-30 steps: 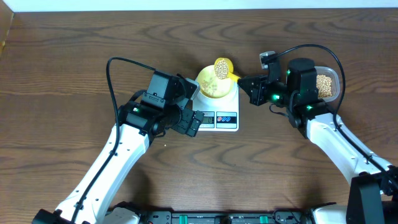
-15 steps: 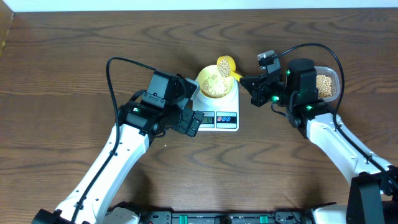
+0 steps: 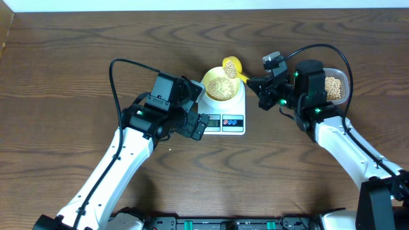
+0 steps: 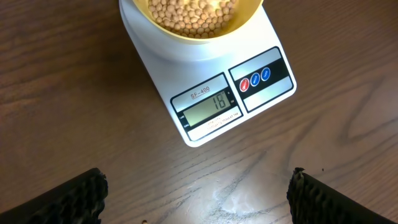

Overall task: Scoop item into bowl and weigh 50g on scale
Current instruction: 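Tilt the scoop with the right gripper to pour soybeans into the bowl, then move the empty scoop with the right gripper back to the soybean tub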

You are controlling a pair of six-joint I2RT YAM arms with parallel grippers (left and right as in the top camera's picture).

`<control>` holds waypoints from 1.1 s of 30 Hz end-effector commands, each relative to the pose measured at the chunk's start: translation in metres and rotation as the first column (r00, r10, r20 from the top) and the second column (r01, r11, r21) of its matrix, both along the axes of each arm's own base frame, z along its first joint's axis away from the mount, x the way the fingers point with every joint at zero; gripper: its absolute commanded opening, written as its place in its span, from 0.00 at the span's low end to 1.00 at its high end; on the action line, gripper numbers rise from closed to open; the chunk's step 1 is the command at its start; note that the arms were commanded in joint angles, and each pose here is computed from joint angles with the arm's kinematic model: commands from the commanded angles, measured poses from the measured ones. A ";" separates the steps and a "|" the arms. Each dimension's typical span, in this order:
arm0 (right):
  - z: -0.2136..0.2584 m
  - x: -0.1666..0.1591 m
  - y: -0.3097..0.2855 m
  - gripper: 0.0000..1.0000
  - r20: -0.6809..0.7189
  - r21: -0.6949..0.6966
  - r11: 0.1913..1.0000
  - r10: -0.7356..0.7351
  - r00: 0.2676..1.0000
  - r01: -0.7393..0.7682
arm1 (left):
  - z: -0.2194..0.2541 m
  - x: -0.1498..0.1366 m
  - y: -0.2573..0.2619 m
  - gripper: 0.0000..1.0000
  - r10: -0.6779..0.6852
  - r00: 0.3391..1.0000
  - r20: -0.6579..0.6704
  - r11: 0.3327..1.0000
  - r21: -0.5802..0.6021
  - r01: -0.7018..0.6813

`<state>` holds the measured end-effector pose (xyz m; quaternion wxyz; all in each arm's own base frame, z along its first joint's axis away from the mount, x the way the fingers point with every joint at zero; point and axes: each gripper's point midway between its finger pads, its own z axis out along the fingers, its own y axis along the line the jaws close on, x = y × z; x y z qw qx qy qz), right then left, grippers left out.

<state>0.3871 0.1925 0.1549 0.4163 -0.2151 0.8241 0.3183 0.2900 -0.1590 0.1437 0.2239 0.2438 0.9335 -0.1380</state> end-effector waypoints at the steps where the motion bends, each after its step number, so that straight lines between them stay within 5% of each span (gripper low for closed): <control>1: 0.002 0.002 0.002 0.01 0.070 -0.051 0.998 0.043 0.997 -0.039 | -0.004 -0.002 0.001 0.95 0.008 1.000 -0.011 1.000 0.007 -0.008; 33: 0.020 -0.001 0.024 0.01 0.331 -0.309 0.948 0.178 0.927 -0.072 | -0.004 -0.002 0.001 0.95 0.008 1.000 -0.011 1.000 0.007 -0.008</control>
